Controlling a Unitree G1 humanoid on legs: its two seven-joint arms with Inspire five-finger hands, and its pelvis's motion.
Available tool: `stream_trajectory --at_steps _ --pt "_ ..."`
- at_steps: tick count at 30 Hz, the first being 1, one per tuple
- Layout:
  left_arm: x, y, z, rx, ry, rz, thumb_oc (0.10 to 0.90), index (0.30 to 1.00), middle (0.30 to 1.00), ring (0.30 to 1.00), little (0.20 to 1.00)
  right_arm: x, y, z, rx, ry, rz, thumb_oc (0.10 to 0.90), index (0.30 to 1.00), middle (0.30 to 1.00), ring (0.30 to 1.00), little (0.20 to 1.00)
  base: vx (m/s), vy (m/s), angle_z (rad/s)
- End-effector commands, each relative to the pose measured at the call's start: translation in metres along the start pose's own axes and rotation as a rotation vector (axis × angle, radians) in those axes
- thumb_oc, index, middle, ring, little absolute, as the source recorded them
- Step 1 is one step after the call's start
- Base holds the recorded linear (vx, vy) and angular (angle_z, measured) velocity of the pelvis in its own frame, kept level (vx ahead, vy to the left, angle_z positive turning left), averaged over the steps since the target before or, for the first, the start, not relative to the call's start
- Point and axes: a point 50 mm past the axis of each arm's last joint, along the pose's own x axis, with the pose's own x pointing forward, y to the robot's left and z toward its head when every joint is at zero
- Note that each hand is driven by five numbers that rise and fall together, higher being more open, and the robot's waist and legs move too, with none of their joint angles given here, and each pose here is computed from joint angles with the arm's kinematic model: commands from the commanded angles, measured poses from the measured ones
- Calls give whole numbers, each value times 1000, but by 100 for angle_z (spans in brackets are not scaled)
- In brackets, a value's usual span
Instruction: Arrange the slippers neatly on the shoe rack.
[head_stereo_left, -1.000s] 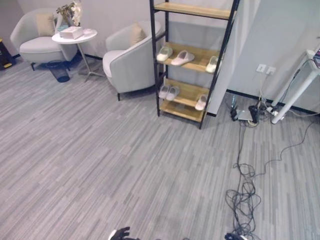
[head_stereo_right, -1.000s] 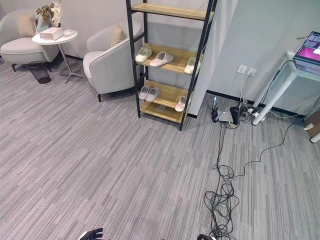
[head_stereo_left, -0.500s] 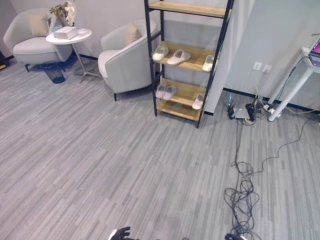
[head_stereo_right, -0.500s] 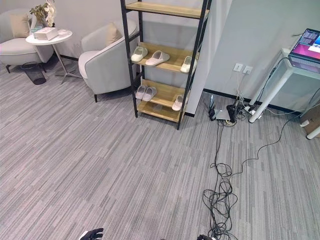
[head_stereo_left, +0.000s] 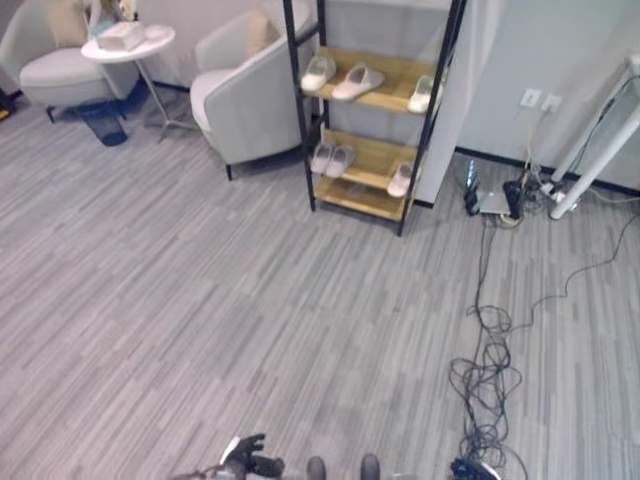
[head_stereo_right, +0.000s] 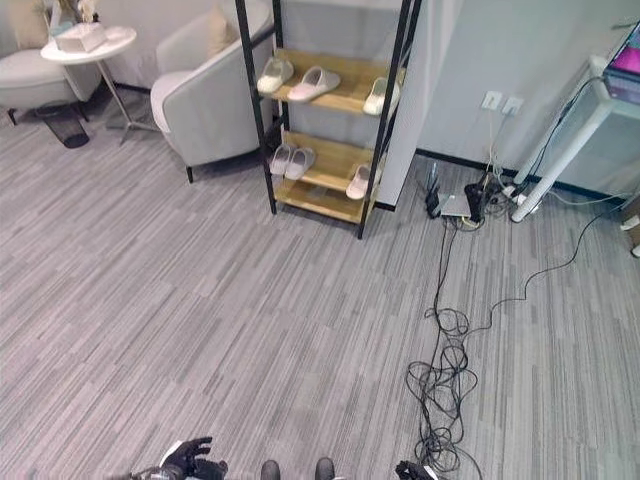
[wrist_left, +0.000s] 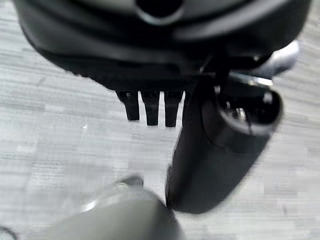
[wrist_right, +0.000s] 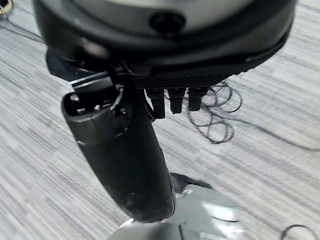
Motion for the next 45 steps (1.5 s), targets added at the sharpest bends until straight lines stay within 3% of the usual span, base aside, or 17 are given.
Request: stream_trajectory --at_steps 1,15,19,25,33,37,45 --pt "-5 -26 -14 7 29 -47 800 900 900 900 900 -1 -19 -6 -28 7 -71 800 900 900 900 900 297 -25 14" --pt "-10 -23 -35 -17 103 -39 800 900 900 900 900 0 -11 -2 -63 -1 -43 800 900 900 900 900 212 80 -25" --pt "-4 -12 -15 -7 40 -21 800 900 900 900 900 3 -8 28 -71 -90 -23 800 900 900 900 900 294 239 -33" --pt "-3 -11 -10 -29 28 -23 800 900 900 900 900 4 -9 36 -90 -113 -24 800 900 900 900 900 377 -15 5" --pt "-4 -21 -12 -42 29 -50 800 900 900 900 900 1 -12 8 -48 -33 -30 800 900 900 900 900 283 -119 47" --pt "-1 -21 5 -24 -23 -54 800 900 900 900 900 1 -15 8 -26 -29 -47 800 900 900 900 900 154 -204 2" --pt "-2 -19 -4 -12 5 -46 800 900 900 900 900 1 -18 10 -30 -40 -64 800 900 900 900 900 304 28 -8"
